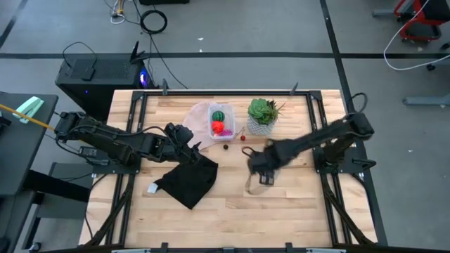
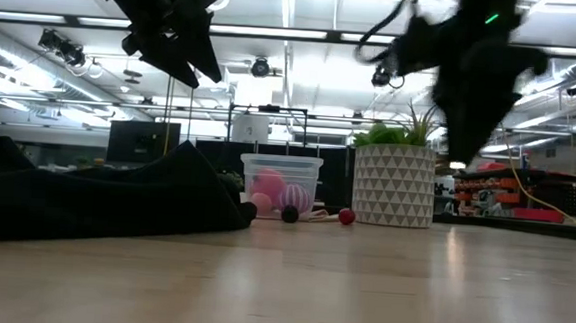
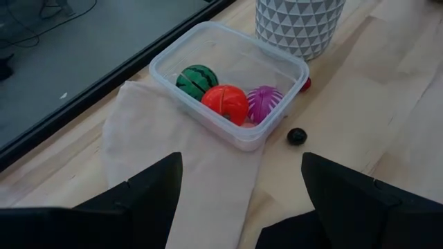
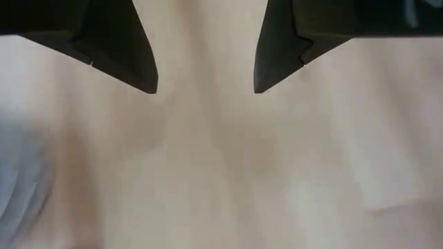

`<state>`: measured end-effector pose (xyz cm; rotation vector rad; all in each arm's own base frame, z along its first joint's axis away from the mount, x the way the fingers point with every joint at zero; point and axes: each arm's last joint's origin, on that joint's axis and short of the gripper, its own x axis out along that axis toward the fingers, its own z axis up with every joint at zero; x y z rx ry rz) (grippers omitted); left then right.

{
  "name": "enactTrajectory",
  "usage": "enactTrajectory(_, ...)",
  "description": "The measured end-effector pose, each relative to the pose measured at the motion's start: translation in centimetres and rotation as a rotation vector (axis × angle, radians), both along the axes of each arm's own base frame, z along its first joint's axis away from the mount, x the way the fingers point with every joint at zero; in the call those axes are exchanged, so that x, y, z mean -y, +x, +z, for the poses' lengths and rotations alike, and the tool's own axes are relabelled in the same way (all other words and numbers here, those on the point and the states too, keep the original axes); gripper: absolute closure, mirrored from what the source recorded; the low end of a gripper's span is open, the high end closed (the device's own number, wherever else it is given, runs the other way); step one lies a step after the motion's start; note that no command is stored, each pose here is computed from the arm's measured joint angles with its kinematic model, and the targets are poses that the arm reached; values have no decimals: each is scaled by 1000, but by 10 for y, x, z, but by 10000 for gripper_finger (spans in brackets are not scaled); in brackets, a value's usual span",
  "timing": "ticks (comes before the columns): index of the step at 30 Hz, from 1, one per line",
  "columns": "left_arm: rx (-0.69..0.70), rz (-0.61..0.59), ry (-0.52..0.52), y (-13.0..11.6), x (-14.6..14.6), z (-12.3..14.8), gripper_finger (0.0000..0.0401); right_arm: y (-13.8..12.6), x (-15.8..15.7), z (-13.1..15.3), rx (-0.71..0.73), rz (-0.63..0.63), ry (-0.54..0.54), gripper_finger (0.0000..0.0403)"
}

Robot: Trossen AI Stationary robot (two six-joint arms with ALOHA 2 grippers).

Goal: Pick and placing Produce into tupperware
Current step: Put the cherry into the transparent bin

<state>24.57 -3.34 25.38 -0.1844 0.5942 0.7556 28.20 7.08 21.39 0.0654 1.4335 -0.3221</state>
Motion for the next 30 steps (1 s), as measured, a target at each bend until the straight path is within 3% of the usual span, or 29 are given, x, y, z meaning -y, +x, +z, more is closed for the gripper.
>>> enactTrajectory(4,-18,-18,18,0,0,0,99,-30,-48,6,162,-177,166,159)
enactTrajectory(9,-53,-53,53,0,0,0,99,-42,-119,-2,434,-118,469,159)
enactTrajectory(12,-76,-75,74,0,0,0,99,-42,-148,-24,420,-118,503,162)
enactTrajectory(16,-89,-96,72,0,0,0,99,-30,-171,-59,356,-105,448,162)
enactTrajectory(18,-92,-106,63,0,1,0,99,-15,-176,-72,391,-113,408,162)
enactTrajectory(21,-98,-121,50,0,1,-1,99,13,-176,-81,506,-131,274,163)
enactTrajectory(23,-110,-137,55,0,1,-1,99,29,-170,-84,565,-187,127,163)
enactTrajectory(26,-138,-164,78,0,1,-1,99,45,-146,-95,579,-443,-94,168)
enactTrajectory(28,-154,-179,93,0,1,-1,99,51,-130,-102,603,-657,-174,177)
enactTrajectory(30,-176,-197,111,0,1,-1,99,52,-120,-110,713,-860,-219,191)
